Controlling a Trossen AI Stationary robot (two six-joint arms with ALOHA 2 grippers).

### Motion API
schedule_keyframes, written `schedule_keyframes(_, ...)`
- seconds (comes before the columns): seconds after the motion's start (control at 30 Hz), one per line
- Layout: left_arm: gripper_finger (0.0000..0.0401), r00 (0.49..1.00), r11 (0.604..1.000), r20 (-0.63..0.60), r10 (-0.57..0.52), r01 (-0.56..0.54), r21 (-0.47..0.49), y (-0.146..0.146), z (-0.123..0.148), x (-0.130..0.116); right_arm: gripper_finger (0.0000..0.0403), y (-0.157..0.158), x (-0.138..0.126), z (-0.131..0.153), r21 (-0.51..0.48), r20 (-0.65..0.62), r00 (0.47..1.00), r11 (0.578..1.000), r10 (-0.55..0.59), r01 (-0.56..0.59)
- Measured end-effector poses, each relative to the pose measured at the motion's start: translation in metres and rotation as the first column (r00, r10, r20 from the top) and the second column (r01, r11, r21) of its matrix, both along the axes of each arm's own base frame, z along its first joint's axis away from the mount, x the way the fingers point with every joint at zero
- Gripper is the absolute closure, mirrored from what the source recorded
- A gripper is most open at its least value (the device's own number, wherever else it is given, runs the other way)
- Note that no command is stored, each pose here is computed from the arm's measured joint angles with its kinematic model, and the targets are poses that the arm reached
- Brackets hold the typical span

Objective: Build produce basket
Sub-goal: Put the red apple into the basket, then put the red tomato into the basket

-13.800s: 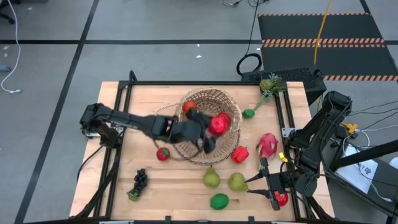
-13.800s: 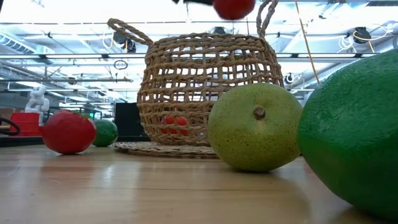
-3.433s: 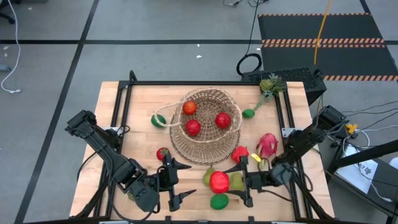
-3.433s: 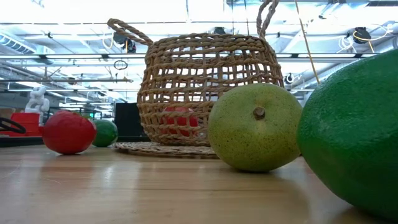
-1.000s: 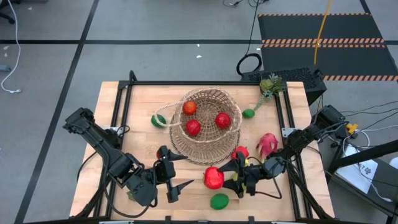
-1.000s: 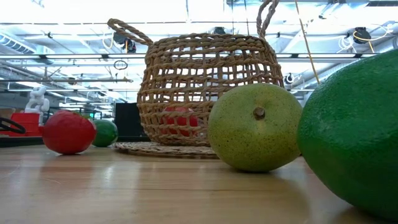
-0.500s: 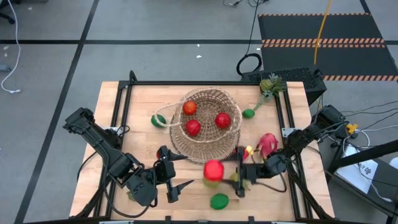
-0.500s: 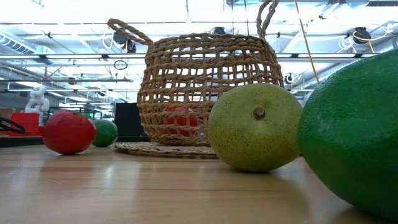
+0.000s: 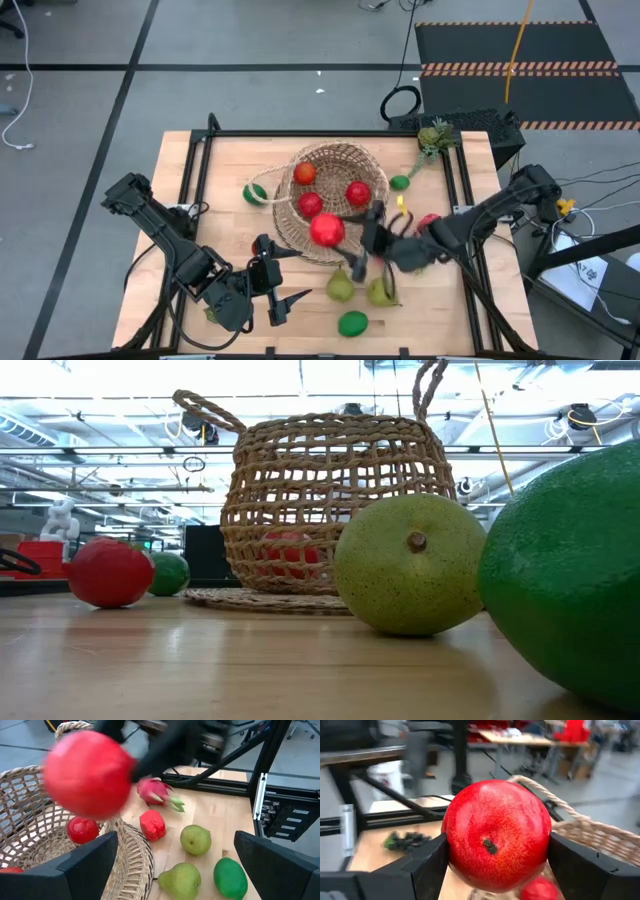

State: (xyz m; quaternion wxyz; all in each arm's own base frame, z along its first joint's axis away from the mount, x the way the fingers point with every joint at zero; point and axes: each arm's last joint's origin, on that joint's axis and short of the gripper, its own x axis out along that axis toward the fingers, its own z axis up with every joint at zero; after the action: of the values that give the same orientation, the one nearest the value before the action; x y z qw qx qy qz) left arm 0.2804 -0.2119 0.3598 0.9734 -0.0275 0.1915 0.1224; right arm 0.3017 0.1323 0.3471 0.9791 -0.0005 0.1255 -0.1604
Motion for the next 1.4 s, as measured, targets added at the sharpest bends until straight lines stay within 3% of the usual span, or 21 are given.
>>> schedule_keyframes(0.17,0.0002,1.0,1.0,0.0,-0.007,0.007,0.0,-0.002,0.0,-0.001,0.0103,-0.037,0.01,0.017,0.065,-0.057,0.997,0.996,-0.053,0.056)
schedule_keyframes(0.37,0.0002,1.0,1.0,0.001,-0.008,0.008,0.001,-0.003,0.0,-0.002,0.0103,-0.081,0.017,0.0,0.141,-0.209,0.971,0.978,-0.119,0.151)
schedule_keyframes(0.63,0.0002,1.0,1.0,-0.002,-0.014,0.014,0.009,-0.003,0.0,-0.002,0.0103,-0.105,0.024,-0.022,0.19,-0.313,0.945,0.969,-0.094,0.159)
schedule_keyframes(0.97,0.0002,1.0,1.0,-0.002,-0.015,0.015,0.007,-0.003,0.0,-0.002,0.01,-0.11,0.027,-0.046,0.241,-0.371,0.928,0.963,-0.026,0.123)
schedule_keyframes(1.4,0.0002,1.0,1.0,-0.002,-0.014,0.014,0.007,-0.003,0.0,-0.002,0.0054,-0.109,0.027,-0.049,0.235,-0.386,0.922,0.968,0.014,0.083)
